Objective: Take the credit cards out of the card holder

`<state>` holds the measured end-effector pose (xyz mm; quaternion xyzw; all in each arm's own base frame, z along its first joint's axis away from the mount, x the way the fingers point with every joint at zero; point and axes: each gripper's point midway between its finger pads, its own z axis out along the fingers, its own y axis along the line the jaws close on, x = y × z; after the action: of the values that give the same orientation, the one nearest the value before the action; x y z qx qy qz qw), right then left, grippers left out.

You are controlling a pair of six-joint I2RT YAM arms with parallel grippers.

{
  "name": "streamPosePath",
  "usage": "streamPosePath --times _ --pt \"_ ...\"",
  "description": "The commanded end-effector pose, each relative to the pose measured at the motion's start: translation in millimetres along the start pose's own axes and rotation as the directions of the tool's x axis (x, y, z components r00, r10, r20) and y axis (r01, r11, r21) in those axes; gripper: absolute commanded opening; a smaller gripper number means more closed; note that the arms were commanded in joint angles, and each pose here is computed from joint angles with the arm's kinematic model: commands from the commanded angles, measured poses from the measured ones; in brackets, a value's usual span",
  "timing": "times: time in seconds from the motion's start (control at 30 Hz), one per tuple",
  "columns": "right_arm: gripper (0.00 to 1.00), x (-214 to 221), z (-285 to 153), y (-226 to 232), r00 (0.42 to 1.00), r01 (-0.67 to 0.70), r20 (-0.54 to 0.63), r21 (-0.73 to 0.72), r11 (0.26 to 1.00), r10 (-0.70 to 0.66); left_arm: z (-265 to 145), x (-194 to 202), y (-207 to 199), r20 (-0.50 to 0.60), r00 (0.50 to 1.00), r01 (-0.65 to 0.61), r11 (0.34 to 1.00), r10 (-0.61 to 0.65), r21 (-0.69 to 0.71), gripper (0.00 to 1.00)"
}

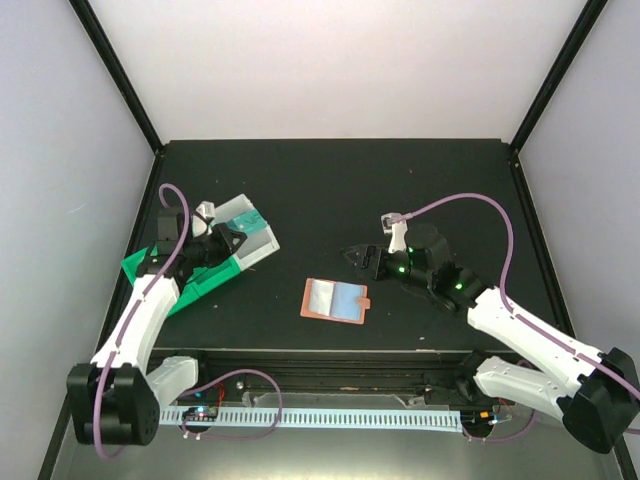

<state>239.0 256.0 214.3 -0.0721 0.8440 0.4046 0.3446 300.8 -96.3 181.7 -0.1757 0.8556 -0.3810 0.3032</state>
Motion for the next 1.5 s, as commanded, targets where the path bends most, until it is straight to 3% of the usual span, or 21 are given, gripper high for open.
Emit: streamPosePath --times 0.0,0.4,1.47 --pt "1.00 -10 -6 6 0.999 0.033 0.038 -0.005 0.999 -0.033 2 -16 23 -0.022 1.000 -0.002 0.997 0.000 -0.083 0.02" --pt "1.00 -3 0 5 1.000 0.012 0.027 -0.032 0.999 -0.011 19 -57 69 0.013 0.998 0.059 0.963 -0.058 -0.262 0.02" --pt "1.00 -12 -1 2 0.997 0.024 0.078 -0.014 1.000 -0.023 71 -79 111 -0.006 0.991 0.125 0.936 -0.135 -0.329 0.05"
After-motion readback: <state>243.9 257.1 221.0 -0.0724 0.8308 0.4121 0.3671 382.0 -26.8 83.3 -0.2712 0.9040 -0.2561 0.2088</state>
